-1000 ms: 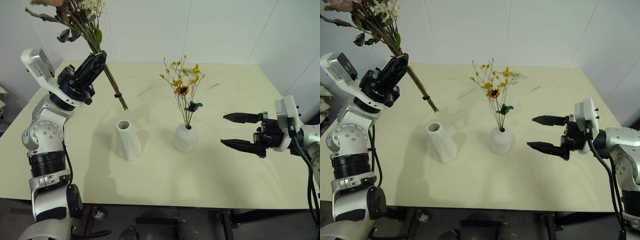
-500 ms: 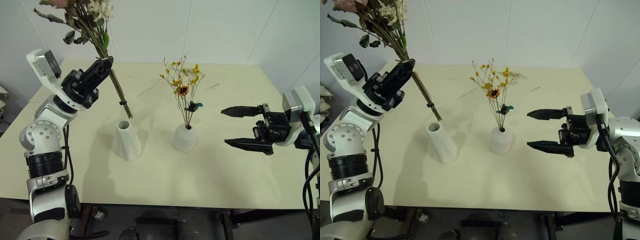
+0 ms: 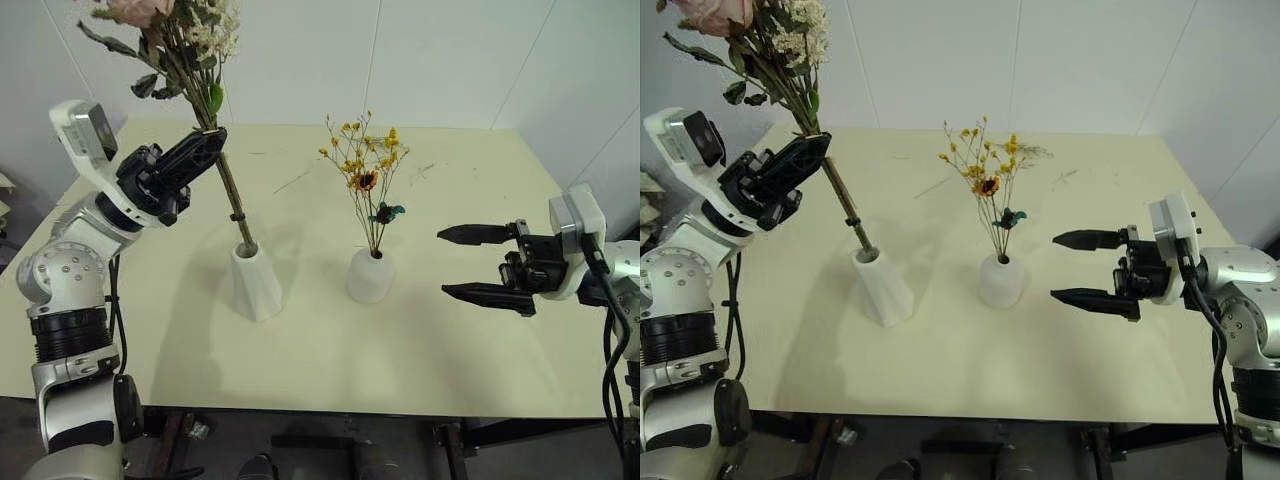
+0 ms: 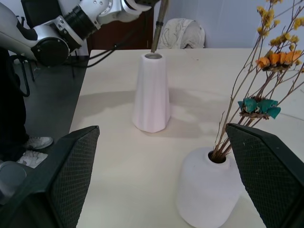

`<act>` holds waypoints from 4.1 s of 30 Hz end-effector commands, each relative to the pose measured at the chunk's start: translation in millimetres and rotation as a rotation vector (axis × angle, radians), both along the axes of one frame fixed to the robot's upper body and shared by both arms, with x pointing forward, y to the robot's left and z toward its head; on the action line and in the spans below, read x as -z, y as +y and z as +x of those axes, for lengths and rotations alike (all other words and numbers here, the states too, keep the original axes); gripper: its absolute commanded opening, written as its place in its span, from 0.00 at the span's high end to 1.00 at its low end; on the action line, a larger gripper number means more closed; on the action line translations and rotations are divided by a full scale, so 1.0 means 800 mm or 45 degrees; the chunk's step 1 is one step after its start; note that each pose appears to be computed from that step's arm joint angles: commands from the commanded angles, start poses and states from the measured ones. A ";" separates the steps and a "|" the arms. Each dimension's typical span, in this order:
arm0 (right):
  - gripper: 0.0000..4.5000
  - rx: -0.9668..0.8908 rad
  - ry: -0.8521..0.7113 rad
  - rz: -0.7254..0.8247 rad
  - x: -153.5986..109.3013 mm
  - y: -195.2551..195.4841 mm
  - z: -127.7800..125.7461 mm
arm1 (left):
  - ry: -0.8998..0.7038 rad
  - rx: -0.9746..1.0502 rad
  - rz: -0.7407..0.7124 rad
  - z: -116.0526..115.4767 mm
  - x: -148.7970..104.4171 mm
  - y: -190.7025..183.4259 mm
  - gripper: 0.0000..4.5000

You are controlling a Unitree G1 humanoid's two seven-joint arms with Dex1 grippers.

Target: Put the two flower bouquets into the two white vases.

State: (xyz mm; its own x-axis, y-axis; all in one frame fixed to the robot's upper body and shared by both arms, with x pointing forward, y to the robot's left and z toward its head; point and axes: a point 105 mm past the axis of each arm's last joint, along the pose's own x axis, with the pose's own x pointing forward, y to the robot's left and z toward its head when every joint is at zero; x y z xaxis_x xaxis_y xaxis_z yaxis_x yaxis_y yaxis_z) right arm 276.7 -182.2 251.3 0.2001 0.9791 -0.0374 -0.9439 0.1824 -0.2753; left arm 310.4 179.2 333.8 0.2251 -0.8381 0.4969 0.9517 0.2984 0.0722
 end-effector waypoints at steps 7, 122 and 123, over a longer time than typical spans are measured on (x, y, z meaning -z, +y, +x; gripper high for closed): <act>0.00 0.001 -0.064 -0.013 -0.006 0.004 -0.003 | -0.041 -0.024 0.087 -0.006 0.002 0.000 0.98; 0.00 0.132 -0.136 -0.052 0.011 0.018 0.013 | 0.100 0.001 0.228 0.003 0.044 -0.021 0.97; 0.00 0.133 -0.137 -0.052 0.011 0.018 0.014 | 0.098 -0.006 0.224 0.005 0.045 -0.021 0.97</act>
State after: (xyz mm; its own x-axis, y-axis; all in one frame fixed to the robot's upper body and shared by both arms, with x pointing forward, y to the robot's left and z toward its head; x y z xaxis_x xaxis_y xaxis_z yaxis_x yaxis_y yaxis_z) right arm 291.8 -170.7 232.3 0.3166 0.9462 -0.0672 -0.8992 0.2768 -0.3389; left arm 319.2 162.3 289.7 0.2830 -0.9101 0.3028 0.9552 0.2961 -0.0026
